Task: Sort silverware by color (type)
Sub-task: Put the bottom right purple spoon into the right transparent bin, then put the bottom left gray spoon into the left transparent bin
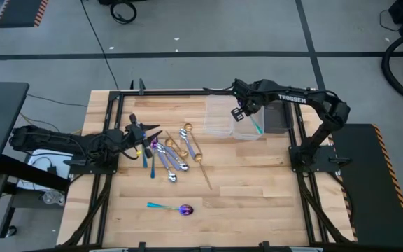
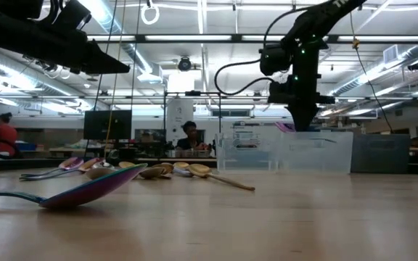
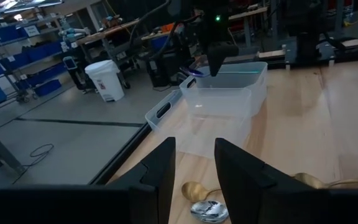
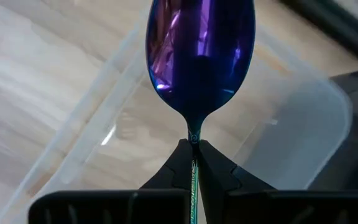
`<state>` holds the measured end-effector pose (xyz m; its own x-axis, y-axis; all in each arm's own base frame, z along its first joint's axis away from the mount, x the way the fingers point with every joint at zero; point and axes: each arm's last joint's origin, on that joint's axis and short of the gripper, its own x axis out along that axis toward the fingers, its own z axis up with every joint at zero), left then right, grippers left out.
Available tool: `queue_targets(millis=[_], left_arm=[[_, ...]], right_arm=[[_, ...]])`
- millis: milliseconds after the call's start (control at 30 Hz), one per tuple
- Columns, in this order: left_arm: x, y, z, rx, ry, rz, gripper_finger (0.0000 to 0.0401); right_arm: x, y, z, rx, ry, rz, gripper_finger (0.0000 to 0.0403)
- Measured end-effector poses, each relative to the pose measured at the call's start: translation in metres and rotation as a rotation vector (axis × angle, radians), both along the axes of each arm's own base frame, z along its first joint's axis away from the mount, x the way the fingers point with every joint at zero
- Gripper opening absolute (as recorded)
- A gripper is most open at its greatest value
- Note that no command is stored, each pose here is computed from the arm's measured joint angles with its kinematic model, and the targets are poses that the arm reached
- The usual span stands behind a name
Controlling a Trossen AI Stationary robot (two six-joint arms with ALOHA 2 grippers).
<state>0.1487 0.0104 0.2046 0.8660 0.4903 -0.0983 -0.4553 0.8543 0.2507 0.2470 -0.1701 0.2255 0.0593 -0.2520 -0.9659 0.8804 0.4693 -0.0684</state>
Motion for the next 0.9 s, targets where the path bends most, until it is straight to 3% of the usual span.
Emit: queue_targets(millis=[333,667,800,900], left_arm=[[0.0,-0.001,0.0,-0.008,-0.003,-0.025,0.0121],[0.0,-0.001,-0.001,-0.044,-0.011,-0.021,0.0121],[0.0,-0.002,-0.008,-0.125,0.02,-0.036,0.0121],[-0.002,-0.006,-0.016,-0.184,0.085,-0.091,0.0121]], right_arm=[[-0.007,-0.004,-0.016,0.067,-0.043,-0.005,0.0067],[-0.006,-0.005,-0.013,0.072,-0.05,0.034,0.0124],[0.001,-0.002,0.008,0.013,-0.095,0.108,0.0132],[0.006,0.006,0.028,-0.095,-0.168,0.193,0.0131]])
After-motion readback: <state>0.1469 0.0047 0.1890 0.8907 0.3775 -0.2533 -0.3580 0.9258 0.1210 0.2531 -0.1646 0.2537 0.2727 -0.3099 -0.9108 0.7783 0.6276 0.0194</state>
